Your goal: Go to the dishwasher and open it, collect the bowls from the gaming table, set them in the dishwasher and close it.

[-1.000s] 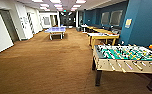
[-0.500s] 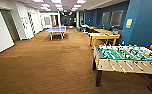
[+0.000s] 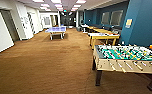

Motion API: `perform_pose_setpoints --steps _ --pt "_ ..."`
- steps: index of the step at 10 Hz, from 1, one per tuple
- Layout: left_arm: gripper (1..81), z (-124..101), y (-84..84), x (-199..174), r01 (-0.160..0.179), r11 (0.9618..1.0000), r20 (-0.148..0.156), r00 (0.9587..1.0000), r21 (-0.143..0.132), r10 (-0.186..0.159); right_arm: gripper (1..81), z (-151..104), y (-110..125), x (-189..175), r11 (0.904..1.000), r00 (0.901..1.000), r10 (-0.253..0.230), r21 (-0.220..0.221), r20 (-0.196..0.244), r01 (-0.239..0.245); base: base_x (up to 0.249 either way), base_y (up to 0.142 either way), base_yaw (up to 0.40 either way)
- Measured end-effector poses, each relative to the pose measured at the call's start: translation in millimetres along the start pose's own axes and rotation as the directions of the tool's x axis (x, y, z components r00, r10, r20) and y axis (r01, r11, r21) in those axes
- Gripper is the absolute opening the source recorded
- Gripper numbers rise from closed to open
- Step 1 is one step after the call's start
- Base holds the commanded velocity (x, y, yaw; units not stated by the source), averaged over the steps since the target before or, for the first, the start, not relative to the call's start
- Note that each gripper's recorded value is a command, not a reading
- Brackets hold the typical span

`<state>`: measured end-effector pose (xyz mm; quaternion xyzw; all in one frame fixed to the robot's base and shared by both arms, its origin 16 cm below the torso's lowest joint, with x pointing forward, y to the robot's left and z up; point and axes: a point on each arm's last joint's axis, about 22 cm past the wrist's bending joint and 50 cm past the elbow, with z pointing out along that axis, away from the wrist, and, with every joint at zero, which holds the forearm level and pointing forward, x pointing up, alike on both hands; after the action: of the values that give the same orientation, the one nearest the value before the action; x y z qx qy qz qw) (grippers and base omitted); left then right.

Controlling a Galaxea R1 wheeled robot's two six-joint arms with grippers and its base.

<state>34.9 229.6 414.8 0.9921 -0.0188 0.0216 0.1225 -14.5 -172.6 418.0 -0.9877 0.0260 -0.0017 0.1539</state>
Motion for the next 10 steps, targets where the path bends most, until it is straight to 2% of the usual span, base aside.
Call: perform_pose_setpoints --steps 4,6,8,10 --pt "81.1 0 0.3 0 0.003 1.0 0.0 1.0 0.0 -0.003 81.1 0 0 1 1.0 1.0 0.0 0.0 -0.002 0.0 0.022 0.0 0.0" --pt "81.1 -1 0.4 -17 0.007 1.0 0.018 0.9998 0.0 -0.007 81.1 0 0 -20 1.0 0.9998 0.004 0.0 0.022 -0.004 0.119 0.0 0.0" --pt "81.1 0 1.0 4 0.002 1.0 -0.009 1.0 -0.001 -0.002 81.1 0 -1 2 1.0 1.0 -0.003 0.001 -0.007 0.003 0.135 0.0 0.0" --pt "81.1 0 0.6 3 0.002 1.0 -0.008 1.0 -0.001 -0.002 81.1 0 -1 0 1.0 1.0 -0.002 0.001 -0.004 0.002 0.137 0.0 0.0"
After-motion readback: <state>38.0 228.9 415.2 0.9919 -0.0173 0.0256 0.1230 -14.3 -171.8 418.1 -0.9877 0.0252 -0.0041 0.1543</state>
